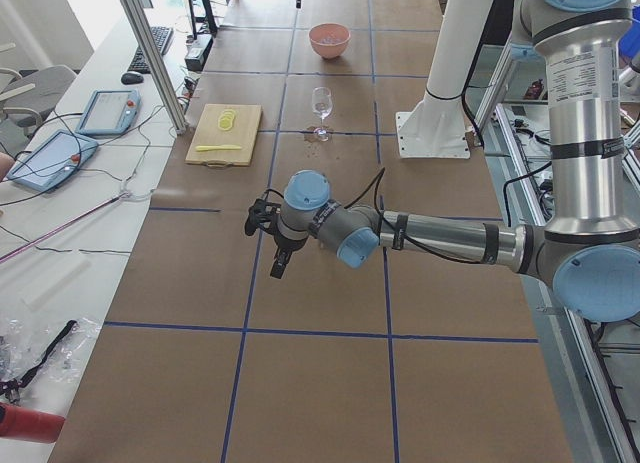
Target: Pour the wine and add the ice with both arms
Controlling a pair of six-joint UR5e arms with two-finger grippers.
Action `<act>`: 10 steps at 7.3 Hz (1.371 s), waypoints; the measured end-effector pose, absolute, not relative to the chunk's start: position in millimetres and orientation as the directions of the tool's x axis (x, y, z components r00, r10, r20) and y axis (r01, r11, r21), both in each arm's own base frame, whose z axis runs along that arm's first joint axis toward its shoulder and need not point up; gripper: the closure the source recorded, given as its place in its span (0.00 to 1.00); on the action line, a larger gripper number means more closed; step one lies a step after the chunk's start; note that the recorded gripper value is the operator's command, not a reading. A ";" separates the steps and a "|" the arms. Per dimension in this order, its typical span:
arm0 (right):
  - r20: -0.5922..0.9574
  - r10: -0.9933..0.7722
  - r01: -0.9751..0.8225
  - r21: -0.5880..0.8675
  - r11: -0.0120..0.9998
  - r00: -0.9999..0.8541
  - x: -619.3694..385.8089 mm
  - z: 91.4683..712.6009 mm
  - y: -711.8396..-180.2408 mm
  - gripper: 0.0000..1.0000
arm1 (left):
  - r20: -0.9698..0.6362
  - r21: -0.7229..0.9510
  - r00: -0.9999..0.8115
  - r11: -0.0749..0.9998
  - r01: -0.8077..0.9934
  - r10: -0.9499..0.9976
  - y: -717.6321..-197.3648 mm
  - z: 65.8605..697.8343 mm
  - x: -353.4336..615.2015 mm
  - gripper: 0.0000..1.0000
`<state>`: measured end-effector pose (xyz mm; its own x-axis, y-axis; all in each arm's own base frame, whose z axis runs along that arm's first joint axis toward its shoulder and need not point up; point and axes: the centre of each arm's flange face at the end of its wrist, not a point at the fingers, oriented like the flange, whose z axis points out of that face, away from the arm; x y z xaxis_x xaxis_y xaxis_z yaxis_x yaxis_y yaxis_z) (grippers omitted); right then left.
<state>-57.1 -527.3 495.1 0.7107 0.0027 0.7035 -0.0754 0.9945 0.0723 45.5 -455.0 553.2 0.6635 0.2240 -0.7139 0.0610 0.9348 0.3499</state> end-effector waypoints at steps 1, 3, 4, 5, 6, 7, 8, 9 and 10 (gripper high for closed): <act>0.681 -0.065 -0.009 0.104 0.995 0.729 -20.9 543.1 -527.7 0.00 | -0.710 0.360 0.664 0.931 0.055 0.235 -454.8 552.2 44.2 0.00; 0.654 -0.173 0.110 0.136 0.985 0.736 32.1 614.2 -518.5 0.00 | -0.663 0.405 0.675 0.913 -0.042 0.325 -451.3 563.2 39.3 0.00; 0.651 -0.201 0.152 0.131 0.980 0.732 48.2 628.5 -514.8 0.00 | -0.637 0.394 0.689 0.914 -0.096 0.346 -451.4 572.7 26.4 0.00; 0.651 -0.217 0.177 0.128 0.976 0.727 58.2 632.6 -513.6 0.00 | -0.623 0.361 0.706 0.925 -0.120 0.335 -454.2 580.3 4.4 0.00; 0.652 -0.222 0.185 0.126 0.975 0.725 62.4 633.3 -513.1 0.00 | -0.624 0.316 0.720 0.941 -0.122 0.303 -458.5 581.6 -15.1 0.00; 0.653 -0.219 0.184 0.123 0.975 0.724 63.9 633.1 -512.8 0.00 | -0.632 0.269 0.730 0.957 -0.109 0.261 -459.2 580.4 -30.1 0.00; 0.656 -0.217 0.181 0.123 0.976 0.723 64.1 632.1 -512.7 0.00 | -0.636 0.241 0.735 0.965 -0.099 0.234 -458.0 581.3 -37.2 0.00; 0.661 -0.217 0.178 0.126 0.976 0.718 63.7 630.6 -513.1 0.00 | -0.638 0.226 0.738 0.970 -0.095 0.221 -457.4 583.7 -39.5 0.00; 0.666 -0.217 0.176 0.130 0.976 0.714 63.3 628.9 -513.7 0.00 | -0.640 0.214 0.738 0.972 -0.097 0.215 -456.9 588.3 -39.3 0.00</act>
<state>63.3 -513.7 628.9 0.7138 -0.2171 0.6658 0.1759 0.9758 0.1296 -39.3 -456.9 588.3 0.7381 0.2145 -0.6396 -0.0967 0.9719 0.2144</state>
